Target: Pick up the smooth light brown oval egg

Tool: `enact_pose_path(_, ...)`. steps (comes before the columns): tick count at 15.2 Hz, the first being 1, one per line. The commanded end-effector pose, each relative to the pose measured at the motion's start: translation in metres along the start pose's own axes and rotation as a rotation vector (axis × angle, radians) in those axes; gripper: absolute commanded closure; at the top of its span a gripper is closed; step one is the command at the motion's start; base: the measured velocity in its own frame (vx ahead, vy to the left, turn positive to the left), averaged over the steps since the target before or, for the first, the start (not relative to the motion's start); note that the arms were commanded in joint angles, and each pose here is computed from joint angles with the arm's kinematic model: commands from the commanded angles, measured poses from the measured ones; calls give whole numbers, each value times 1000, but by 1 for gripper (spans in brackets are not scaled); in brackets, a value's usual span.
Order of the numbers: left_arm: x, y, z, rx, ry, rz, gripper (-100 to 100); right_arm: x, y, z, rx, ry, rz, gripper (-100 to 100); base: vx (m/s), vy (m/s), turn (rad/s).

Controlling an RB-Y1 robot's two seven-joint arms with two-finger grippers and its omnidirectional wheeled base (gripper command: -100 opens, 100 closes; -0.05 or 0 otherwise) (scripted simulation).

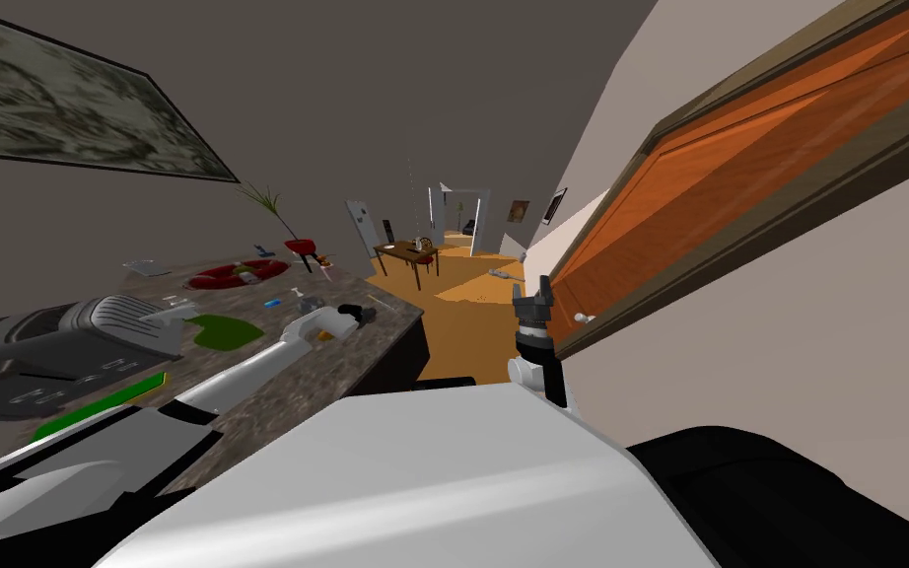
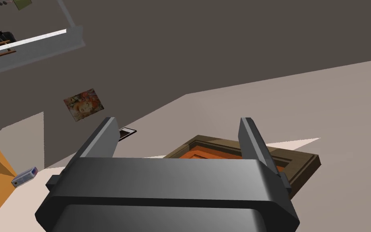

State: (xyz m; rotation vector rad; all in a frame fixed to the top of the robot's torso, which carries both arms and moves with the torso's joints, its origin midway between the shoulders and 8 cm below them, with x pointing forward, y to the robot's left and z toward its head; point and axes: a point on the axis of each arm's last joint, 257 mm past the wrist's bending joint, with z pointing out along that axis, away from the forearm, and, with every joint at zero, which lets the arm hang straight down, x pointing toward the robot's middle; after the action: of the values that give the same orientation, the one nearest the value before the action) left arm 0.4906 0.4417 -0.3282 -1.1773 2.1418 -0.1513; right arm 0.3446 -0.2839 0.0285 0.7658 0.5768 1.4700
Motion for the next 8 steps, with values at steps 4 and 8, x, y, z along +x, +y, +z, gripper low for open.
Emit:
enact_pose_path(4,4,-6,-7,13,7,14,100,0,0,0,0,0,0,0,4,-3,24)
enact_pose_path(8,10,-13,-16,25,18,33,100,0,0,0,0,0,0,0,35,-25,150)
